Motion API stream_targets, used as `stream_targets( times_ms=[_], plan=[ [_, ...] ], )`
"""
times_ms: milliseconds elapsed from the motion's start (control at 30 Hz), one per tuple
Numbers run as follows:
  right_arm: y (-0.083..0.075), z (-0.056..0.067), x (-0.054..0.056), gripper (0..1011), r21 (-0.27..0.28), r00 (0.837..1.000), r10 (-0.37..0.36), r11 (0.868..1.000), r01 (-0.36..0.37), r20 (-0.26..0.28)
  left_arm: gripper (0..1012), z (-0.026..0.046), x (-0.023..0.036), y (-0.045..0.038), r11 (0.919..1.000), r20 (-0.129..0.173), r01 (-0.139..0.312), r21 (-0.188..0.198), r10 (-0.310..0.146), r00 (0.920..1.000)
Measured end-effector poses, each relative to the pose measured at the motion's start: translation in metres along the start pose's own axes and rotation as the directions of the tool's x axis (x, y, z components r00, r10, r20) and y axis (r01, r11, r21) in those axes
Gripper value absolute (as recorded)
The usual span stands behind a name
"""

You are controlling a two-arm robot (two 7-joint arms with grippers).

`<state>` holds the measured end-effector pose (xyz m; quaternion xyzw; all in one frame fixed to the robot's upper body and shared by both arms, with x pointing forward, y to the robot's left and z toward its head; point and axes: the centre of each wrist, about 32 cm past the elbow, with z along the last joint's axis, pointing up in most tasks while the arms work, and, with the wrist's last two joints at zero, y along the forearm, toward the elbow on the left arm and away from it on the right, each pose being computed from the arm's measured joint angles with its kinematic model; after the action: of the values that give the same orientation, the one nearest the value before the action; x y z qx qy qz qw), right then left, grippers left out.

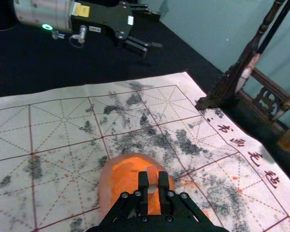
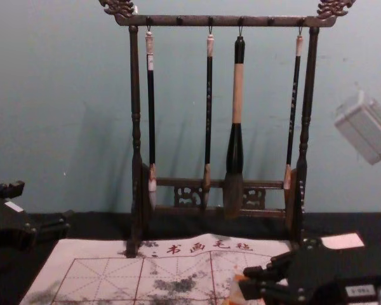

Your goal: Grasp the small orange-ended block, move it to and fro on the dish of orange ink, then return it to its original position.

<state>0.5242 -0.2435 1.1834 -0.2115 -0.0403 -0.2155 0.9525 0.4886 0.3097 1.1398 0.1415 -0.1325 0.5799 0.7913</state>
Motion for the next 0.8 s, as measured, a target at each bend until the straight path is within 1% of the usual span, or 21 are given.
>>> stream_targets(
  times_ms=[200, 367, 800],
  plan=[
    [-0.0034, -0.0007, -0.0056, 104, 0.009, 1.0, 0.02, 1.0, -0.02, -0.006, 1001, 0.0, 0.0, 0.0, 1.0, 0.0, 0.0, 0.0, 0.0, 1.0],
    [-0.0029, 0.0002, -0.0087, 104, 0.016, 0.999, 0.032, 0.999, -0.032, -0.007, 1001, 0.0, 0.0, 0.0, 1.0, 0.0, 0.0, 0.0, 0.0, 1.0],
    [-0.0018, 0.0041, -0.0086, 104, 0.028, 1.0, 0.027, 0.999, -0.026, -0.003, 1001, 0.0, 0.0, 0.0, 1.0, 0.0, 0.0, 0.0, 0.0, 1.0]
  ],
)
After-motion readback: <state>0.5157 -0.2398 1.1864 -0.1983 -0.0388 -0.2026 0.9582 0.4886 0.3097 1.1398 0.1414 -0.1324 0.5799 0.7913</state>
